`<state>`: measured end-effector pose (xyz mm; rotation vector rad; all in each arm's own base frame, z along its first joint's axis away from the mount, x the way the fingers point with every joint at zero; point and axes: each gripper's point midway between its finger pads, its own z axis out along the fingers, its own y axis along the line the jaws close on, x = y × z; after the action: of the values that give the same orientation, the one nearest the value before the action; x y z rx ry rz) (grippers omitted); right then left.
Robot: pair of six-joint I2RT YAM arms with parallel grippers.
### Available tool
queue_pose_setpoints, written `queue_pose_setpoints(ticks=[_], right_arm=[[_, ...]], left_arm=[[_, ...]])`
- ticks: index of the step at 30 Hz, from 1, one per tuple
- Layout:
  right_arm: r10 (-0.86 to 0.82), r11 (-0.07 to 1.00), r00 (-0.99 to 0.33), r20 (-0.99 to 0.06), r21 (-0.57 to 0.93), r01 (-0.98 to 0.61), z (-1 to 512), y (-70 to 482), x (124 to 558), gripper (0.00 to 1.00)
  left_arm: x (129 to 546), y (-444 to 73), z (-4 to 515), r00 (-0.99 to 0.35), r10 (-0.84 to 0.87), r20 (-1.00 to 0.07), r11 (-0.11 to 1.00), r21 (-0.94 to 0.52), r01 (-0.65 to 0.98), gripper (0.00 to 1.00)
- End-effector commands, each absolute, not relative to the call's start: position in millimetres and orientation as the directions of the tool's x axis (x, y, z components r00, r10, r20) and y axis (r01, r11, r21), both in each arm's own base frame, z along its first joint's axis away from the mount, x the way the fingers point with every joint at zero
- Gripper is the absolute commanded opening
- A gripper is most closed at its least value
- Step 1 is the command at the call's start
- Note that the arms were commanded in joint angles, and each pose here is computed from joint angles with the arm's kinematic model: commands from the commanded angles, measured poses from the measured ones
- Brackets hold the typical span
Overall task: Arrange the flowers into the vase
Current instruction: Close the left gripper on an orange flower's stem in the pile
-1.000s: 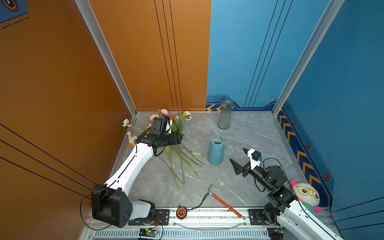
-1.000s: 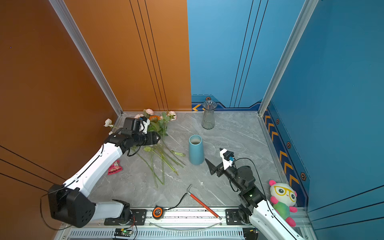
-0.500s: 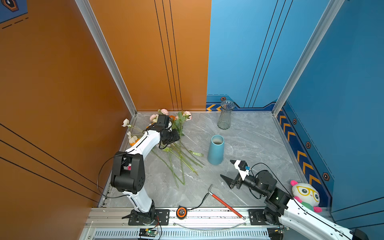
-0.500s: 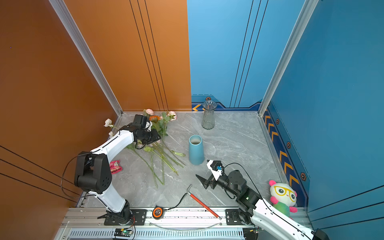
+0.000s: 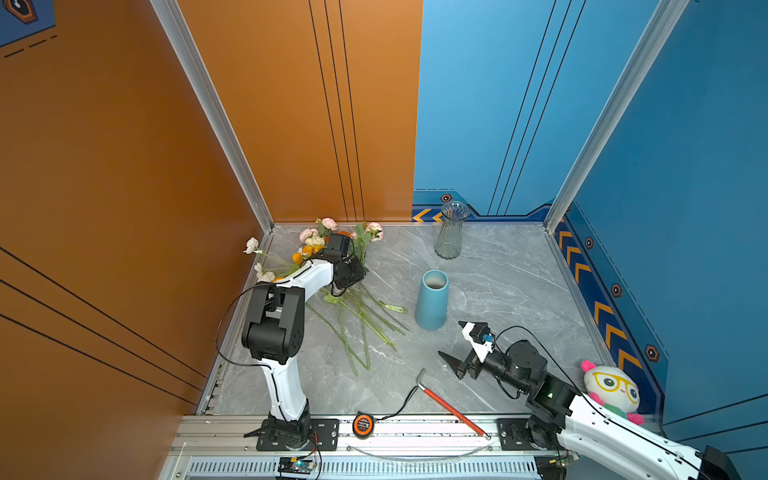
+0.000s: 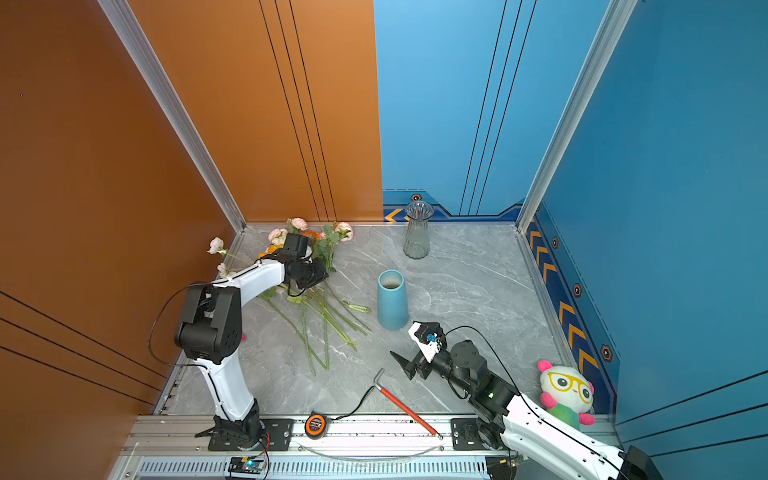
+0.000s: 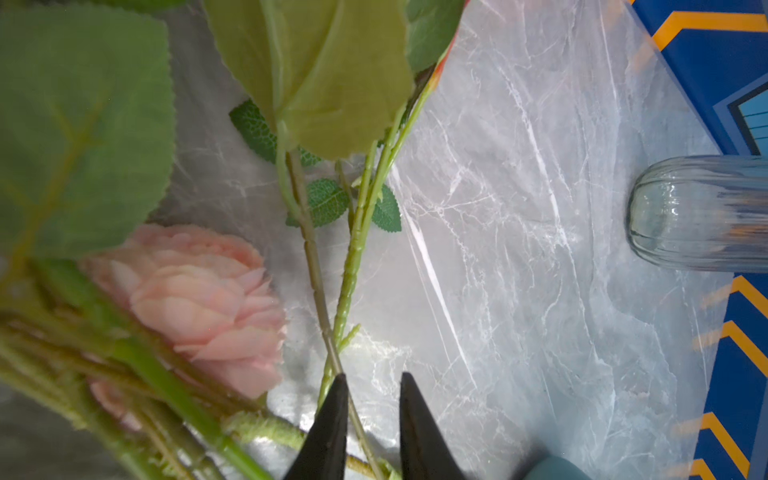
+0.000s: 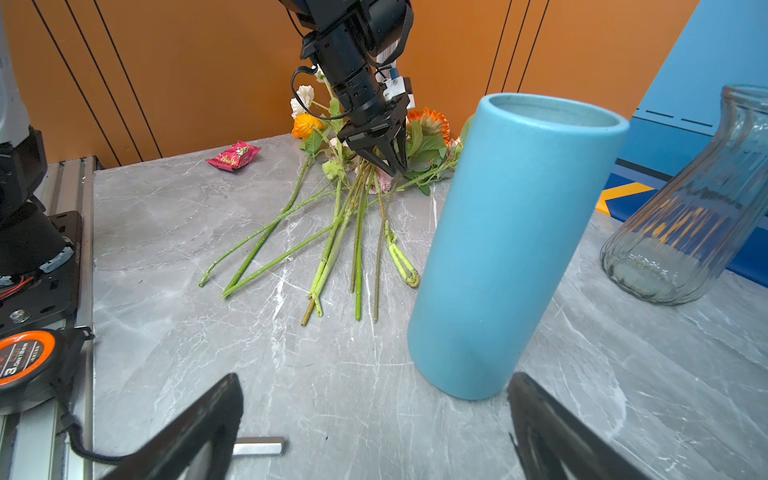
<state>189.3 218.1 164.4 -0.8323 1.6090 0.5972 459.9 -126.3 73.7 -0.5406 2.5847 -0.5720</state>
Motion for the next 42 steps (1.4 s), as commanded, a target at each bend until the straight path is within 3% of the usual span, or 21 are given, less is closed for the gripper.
queue_pose_setpoints(ticks=[1,42], right_arm=[[-0.177,0.621,-0.04,-0.983,-0.08,-0.78,174.9,219.0,191.2,1.0],[-0.195,0.596,-0.052,-0.979,-0.077,-0.799,169.1,226.0,191.0,1.0]], left_arm=[[468.1,-122.5,72.9,-0.802,-0.487,-0.346,0.833,-0.459,-0.307,0.23],[467.9,-113.8,33.0,-0.781,-0.525,-0.338,0.82,-0.448,-0.357,0.22]])
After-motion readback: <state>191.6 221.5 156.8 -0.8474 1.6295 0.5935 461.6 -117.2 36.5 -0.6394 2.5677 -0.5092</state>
